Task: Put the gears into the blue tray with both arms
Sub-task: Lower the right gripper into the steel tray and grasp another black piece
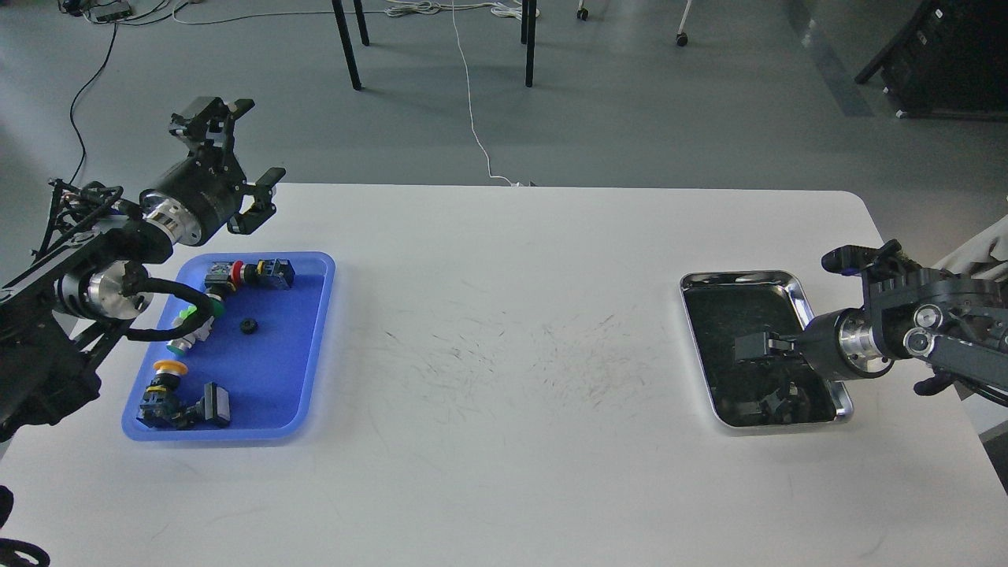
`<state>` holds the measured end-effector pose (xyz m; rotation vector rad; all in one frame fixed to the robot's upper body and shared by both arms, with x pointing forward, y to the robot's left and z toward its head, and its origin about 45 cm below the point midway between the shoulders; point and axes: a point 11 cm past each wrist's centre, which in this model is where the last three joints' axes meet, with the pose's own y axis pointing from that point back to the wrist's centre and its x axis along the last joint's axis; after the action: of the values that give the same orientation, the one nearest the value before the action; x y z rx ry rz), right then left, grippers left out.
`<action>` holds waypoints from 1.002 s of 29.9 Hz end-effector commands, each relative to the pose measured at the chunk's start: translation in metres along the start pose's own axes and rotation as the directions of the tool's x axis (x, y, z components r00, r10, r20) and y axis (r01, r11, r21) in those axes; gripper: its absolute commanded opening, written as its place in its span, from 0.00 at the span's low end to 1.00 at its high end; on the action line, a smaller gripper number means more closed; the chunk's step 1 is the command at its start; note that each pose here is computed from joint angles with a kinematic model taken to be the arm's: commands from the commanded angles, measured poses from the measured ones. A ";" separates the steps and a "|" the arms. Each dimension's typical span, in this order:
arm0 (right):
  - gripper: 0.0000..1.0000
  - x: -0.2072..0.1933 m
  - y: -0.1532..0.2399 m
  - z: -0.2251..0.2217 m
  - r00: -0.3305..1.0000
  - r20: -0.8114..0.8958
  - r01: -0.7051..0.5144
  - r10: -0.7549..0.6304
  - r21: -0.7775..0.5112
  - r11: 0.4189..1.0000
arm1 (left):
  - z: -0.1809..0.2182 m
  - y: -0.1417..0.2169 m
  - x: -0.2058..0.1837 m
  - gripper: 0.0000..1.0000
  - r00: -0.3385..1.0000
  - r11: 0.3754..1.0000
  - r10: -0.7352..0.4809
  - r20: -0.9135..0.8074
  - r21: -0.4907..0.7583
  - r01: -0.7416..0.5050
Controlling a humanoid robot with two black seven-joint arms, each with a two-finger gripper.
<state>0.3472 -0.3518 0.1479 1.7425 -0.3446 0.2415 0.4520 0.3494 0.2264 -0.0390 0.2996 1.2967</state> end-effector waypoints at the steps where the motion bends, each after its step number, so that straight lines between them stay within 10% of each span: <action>1: 0.84 -0.002 -0.002 -0.003 1.000 -0.009 0.008 -0.008 0.009 1.000 | 0.000 0.000 0.000 0.98 1.000 1.000 0.000 0.000 0.000 0.000; 23: 0.43 0.001 -0.005 0.006 0.999 -0.047 0.003 -0.004 -0.026 1.000 | 0.002 0.001 0.002 0.98 1.000 1.000 0.003 0.005 -0.002 -0.003; 30: 0.11 0.001 -0.005 0.007 0.999 -0.048 0.003 -0.004 -0.028 1.000 | 0.003 0.000 0.001 0.98 1.000 1.000 0.002 0.005 -0.003 -0.002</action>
<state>0.3497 -0.3580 0.1425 1.7063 -0.3095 0.2750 0.4523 0.3514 0.2282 -0.0374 0.2939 1.2992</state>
